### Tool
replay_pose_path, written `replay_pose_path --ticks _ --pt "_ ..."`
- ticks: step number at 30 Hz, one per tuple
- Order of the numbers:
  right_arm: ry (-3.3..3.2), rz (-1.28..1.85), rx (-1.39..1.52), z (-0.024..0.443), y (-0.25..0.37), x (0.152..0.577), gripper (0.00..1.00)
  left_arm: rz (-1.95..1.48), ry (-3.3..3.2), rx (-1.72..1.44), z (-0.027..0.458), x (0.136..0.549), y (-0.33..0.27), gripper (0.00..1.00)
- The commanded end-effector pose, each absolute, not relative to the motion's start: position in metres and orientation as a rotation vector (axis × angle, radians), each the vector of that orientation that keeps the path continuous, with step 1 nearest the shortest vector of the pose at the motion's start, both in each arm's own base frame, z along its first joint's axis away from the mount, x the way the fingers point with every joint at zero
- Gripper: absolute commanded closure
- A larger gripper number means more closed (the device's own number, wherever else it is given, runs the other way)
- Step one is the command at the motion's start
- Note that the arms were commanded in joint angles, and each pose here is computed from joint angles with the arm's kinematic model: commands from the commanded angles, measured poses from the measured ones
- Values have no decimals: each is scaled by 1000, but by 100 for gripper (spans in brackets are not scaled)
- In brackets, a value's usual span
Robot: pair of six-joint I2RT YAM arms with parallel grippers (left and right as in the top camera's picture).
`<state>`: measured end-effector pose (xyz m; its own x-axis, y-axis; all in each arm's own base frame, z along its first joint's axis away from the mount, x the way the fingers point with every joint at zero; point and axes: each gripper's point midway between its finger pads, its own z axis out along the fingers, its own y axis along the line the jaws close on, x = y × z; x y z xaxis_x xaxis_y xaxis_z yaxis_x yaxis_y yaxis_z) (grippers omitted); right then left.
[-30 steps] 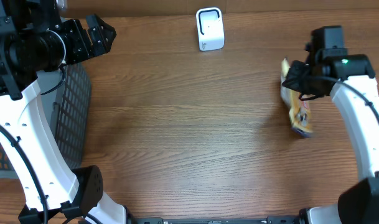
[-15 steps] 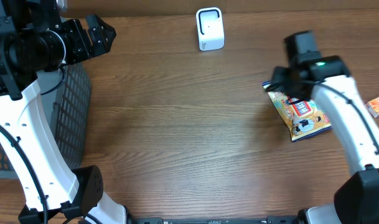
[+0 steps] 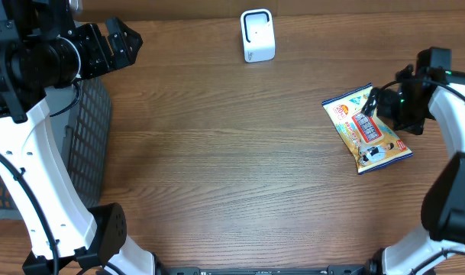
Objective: Scan the item barcode
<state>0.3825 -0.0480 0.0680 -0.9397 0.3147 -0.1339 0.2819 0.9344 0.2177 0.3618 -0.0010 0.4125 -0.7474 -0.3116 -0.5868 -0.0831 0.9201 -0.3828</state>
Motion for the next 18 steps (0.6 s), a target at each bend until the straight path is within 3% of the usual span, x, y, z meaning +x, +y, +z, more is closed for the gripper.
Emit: replay_pose_path --ticks 1,3,5,7,10,15,16,18 --pt "2987 246 408 48 -54 378 0 -443 2377 -264 418 360 -1 0" --pt "3035 225 421 35 -56 371 2 -443 2377 -264 418 360 -1 0" --pt "3066 234 431 27 -55 367 24 -443 2377 -264 418 360 -1 0" --pt "3093 243 438 23 -53 362 34 -443 2377 -264 418 360 -1 0" --pt "3125 249 443 18 -48 357 36 -443 2377 -264 418 360 -1 0" --pt "3144 251 469 6 -41 348 29 -443 2377 -264 418 360 -1 0" --pt "3146 251 472 3 -41 346 32 -443 2377 -264 418 360 -1 0" --pt "3143 251 481 1 -41 345 50 -443 2377 -264 418 360 -1 0"
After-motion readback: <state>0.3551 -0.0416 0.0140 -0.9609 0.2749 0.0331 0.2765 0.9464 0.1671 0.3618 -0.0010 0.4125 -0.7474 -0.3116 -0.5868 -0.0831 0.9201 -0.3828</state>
